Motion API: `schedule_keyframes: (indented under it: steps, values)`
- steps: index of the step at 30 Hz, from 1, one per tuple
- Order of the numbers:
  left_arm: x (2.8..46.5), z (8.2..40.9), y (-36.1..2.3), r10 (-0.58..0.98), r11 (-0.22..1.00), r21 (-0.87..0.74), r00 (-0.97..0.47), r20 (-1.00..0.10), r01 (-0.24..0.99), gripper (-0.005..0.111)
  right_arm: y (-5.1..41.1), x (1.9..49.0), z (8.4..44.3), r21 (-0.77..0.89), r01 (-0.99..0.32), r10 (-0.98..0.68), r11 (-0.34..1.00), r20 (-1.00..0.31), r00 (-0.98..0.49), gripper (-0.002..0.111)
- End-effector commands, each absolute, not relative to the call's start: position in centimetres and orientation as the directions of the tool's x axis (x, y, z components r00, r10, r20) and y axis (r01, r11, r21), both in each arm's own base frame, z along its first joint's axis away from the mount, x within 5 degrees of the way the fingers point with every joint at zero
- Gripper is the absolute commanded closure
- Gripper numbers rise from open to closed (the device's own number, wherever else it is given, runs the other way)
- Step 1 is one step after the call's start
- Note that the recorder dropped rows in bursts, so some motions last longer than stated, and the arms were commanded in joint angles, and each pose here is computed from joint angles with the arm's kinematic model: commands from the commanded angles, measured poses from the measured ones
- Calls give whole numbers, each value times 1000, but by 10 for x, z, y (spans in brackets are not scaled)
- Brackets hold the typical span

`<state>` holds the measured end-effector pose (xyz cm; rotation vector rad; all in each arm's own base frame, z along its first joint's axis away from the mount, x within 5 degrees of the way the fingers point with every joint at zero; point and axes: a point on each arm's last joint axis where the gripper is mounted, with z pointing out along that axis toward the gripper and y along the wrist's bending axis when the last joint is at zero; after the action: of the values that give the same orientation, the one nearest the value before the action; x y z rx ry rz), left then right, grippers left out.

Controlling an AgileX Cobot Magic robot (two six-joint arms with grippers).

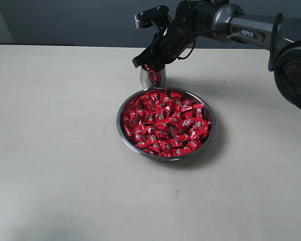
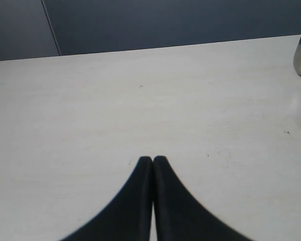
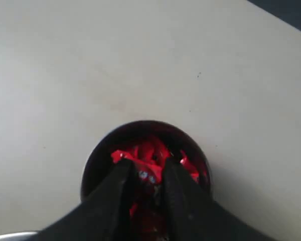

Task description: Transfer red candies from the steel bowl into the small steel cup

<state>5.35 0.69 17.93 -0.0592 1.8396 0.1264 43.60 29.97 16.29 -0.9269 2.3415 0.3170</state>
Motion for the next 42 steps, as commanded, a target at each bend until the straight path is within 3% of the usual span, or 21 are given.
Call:
schedule_keyframes:
  steps: [1, 9, 23, 39, 42]
  values:
    - [53, 183, 7, 28, 993, 55, -252, -967, -103, 106, 295, 438, 168, -15, -689, -561, 724, -594, -576, 77]
    - [53, 183, 7, 28, 993, 55, -252, -967, -103, 106, 289, 427, 217, -18, -695, -550, 718, -626, -552, 77]
    - [53, 183, 7, 28, 993, 55, -252, -967, -103, 106, 257, 372, 293, 70, -665, -546, 744, -510, -665, 77]
    - [53, 183, 7, 28, 993, 55, -252, -967, -103, 106, 162, 243, 328, -22, -615, -492, 788, -623, -609, 77]
    - [53, 183, 7, 28, 993, 55, -252, -967, -103, 106, 146, 217, 336, -13, -614, -476, 789, -645, -598, 86]
